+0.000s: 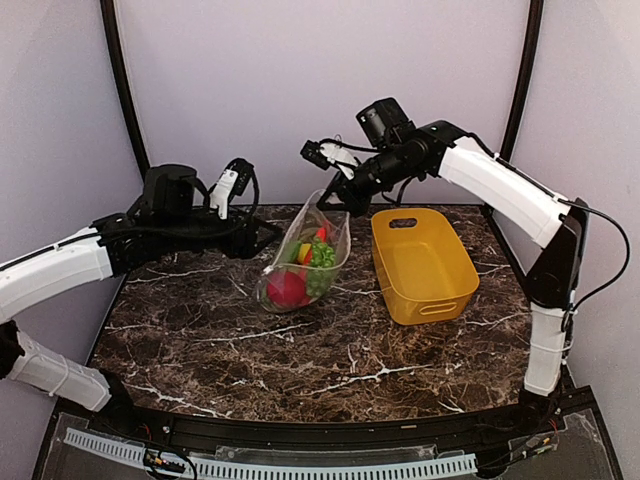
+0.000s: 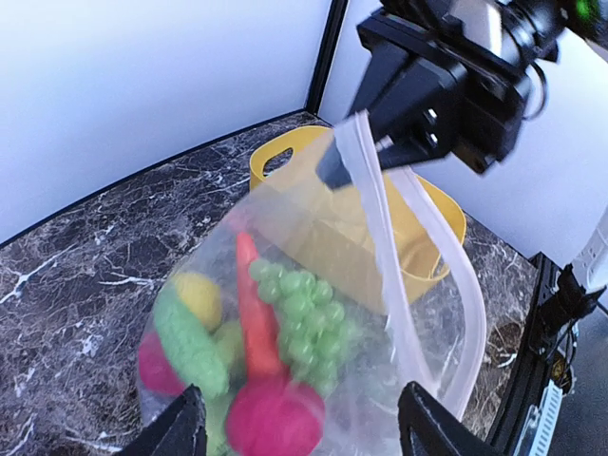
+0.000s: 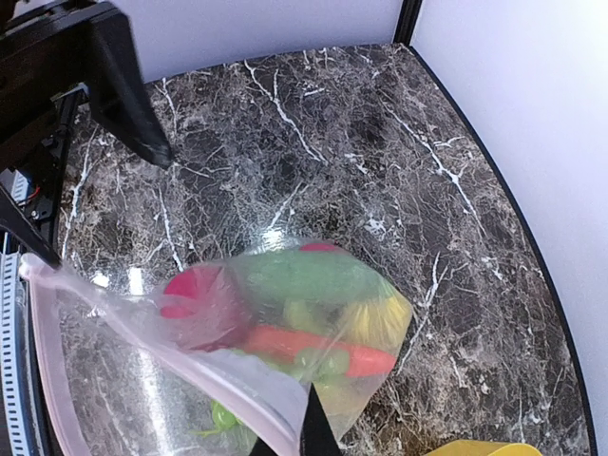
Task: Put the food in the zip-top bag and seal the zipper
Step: Pass from the left arm to the right, then hold the zipper food storage bag at the center of the board.
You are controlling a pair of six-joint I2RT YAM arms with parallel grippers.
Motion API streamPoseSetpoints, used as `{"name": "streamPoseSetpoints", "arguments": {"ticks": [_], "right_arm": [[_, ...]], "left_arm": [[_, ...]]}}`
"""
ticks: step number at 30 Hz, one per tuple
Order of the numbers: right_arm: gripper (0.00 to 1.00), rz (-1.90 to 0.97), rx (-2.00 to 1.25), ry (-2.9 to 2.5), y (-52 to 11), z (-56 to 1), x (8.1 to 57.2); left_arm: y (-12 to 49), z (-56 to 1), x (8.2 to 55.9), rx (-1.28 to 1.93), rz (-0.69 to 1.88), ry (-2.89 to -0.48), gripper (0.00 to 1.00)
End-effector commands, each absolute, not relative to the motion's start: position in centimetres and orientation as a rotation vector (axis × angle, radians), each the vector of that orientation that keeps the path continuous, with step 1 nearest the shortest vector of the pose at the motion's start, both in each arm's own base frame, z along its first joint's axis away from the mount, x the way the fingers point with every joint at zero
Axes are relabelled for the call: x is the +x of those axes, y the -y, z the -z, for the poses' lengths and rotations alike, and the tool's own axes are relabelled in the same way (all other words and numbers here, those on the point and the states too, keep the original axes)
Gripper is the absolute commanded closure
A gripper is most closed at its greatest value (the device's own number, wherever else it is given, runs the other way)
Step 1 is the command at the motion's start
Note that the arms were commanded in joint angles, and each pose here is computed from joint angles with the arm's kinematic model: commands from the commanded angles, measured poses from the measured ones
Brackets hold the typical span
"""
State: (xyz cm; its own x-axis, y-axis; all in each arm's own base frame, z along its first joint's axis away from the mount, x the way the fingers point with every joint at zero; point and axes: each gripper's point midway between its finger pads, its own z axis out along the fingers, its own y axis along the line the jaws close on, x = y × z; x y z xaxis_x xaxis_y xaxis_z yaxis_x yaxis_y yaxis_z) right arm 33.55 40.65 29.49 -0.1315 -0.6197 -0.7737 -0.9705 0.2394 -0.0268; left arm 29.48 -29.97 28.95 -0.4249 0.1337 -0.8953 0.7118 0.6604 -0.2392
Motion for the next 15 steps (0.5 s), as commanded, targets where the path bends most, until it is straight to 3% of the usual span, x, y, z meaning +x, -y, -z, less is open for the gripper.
{"name": "streamPoseSetpoints", "arguments": {"ticks": [1,8,15], "right_arm": [[1.00,-0.756,-1.410,-1.836,-39.5,-31.6,32.6],[1.00,-0.781,-1.399,-1.853,-39.2,-31.4,32.6],[1.00,-0.769,-1.392,-1.857,-39.0,-31.4,32.8]], "left_arm": [[27.9,-28.5,26.0,0.786,0.672,-1.794,0.31],[27.6,-24.2,21.8,0.906,0.699,-1.705,0.32],[30.9,-22.8,21.6,0.954,0.673,-1.633,0.33]]}}
